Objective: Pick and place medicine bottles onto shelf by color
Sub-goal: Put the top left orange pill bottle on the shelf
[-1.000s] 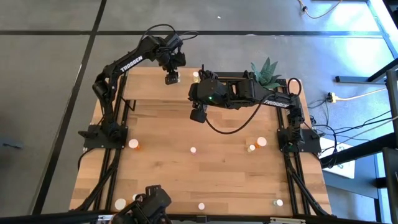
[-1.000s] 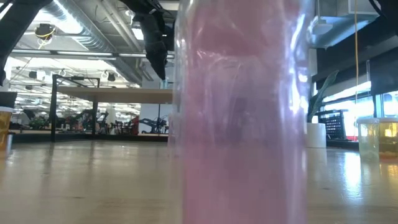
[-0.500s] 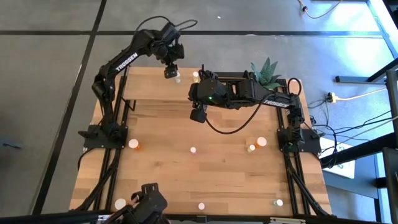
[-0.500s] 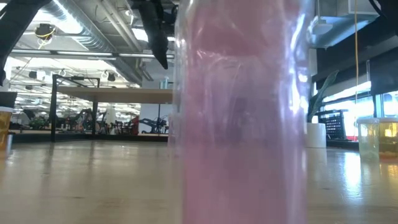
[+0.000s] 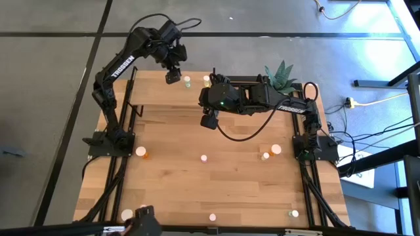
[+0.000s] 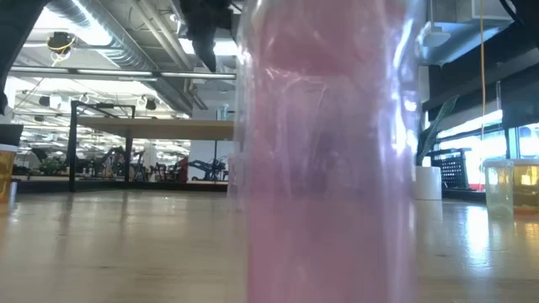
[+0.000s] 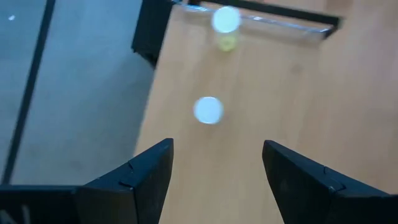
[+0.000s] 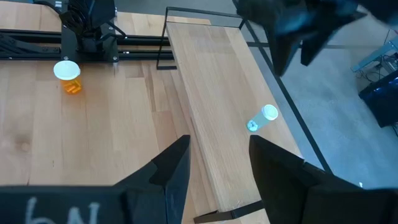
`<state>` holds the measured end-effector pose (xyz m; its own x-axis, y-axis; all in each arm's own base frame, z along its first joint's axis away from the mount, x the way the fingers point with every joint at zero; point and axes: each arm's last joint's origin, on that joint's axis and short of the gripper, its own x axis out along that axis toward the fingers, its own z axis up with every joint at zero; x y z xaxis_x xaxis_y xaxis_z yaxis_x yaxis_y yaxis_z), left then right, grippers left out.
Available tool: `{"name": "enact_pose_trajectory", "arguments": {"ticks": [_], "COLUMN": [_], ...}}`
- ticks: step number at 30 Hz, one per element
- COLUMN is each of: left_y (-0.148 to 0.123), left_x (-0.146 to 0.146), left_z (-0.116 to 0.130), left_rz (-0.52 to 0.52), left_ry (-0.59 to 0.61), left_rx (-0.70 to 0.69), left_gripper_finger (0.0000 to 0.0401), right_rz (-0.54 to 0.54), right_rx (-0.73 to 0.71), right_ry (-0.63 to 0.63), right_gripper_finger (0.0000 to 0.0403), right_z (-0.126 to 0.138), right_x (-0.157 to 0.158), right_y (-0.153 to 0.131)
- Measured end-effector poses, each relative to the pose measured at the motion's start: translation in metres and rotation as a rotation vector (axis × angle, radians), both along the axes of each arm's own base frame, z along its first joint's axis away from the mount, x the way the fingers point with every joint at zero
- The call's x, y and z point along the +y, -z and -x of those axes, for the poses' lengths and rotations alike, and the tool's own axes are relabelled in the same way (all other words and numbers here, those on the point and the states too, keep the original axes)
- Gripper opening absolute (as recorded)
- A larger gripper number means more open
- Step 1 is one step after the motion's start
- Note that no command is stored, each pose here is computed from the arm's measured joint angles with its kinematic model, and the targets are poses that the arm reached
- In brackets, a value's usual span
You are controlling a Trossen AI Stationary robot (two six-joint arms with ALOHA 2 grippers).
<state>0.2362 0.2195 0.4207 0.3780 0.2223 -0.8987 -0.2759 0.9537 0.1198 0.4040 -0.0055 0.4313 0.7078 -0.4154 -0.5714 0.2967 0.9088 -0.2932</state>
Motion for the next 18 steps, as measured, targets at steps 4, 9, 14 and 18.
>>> {"name": "enact_pose_trajectory", "arguments": {"ticks": [4,9,14,18], "left_y": [-0.013,-0.033,-0.048,-0.047], "left_x": [-0.015,-0.041,-0.075,-0.101], "left_z": [0.012,0.027,0.046,0.063], "left_rz": [0.06,0.078,0.047,0.073], "left_ry": [0.02,0.067,0.12,0.125], "left_rx": [-0.072,-0.148,-0.195,-0.203], "left_gripper_finger": [0.024,0.024,0.024,0.024], "right_rz": [0.001,0.001,0.0,0.001], "right_rx": [0.001,0.0,0.0,0.001], "right_ry": [-0.001,-0.001,-0.001,-0.001], "right_gripper_finger": [0.0165,0.0165,0.0165,0.0165], "right_z": [0.0,0.0,0.0,0.0], "right_x": [0.0,0.0,0.0,0.0], "right_y": [0.0,0.0,0.0,0.0]}}
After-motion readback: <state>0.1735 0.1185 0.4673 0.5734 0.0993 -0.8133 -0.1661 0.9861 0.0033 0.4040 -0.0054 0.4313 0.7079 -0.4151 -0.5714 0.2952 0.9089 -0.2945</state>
